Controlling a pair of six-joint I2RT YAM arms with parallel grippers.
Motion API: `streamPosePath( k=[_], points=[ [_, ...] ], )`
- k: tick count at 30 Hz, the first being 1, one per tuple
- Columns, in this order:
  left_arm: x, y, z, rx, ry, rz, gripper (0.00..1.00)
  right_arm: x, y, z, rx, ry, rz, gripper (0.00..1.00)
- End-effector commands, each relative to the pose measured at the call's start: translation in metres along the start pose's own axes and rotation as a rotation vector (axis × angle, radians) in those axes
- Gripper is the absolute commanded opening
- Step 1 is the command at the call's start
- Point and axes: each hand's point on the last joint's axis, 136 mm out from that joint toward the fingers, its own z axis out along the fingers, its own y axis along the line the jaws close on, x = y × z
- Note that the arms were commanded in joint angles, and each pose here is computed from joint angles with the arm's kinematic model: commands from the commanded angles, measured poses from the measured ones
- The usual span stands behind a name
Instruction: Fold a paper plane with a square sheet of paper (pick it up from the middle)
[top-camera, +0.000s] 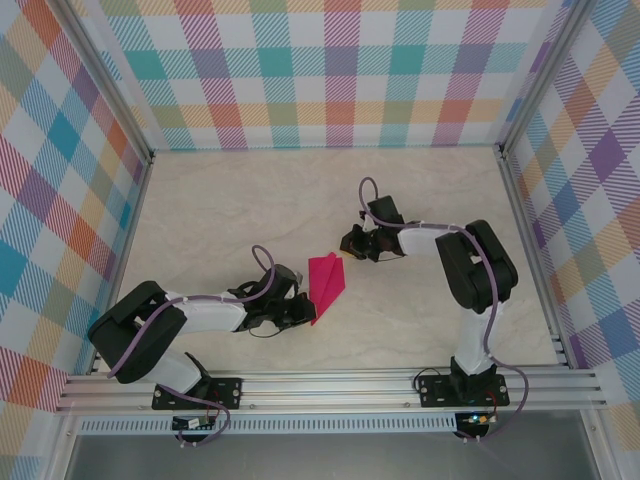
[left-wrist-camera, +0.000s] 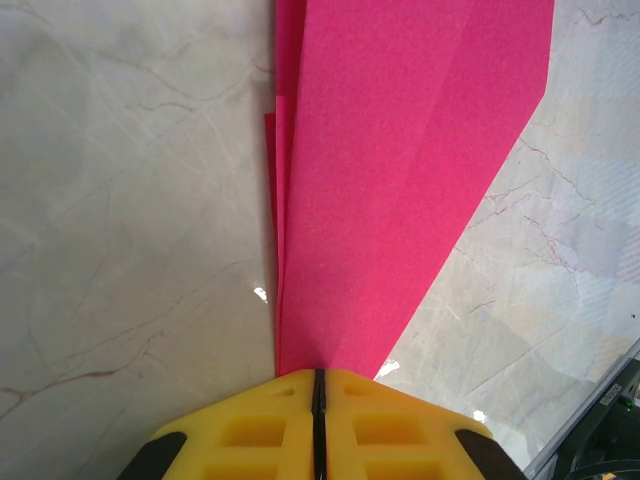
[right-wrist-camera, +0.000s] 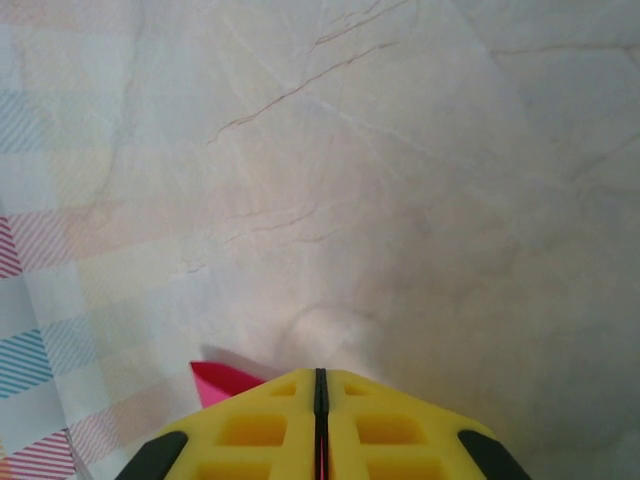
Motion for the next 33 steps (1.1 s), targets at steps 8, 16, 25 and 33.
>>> streamPosePath(
  k=[8, 16, 25, 33],
  points=[
    [0.039, 0.071, -0.001, -0.267, 0.124, -0.054, 0.1, 0.057, 0.054, -0.017, -0.127, 0.098, -0.112, 0.1],
    [0.034, 0.061, -0.001, -0.247, 0.119, -0.044, 0.1, 0.087, 0.031, 0.009, -0.085, 0.19, -0.078, 0.09],
    [0.03, 0.049, -0.005, -0.217, 0.112, -0.032, 0.11, 0.105, -0.01, 0.03, 0.048, 0.263, -0.047, 0.07],
    [0.007, -0.018, -0.031, -0.021, 0.059, 0.041, 0.13, 0.105, -0.019, 0.03, 0.088, 0.26, -0.035, 0.07]
  ],
)
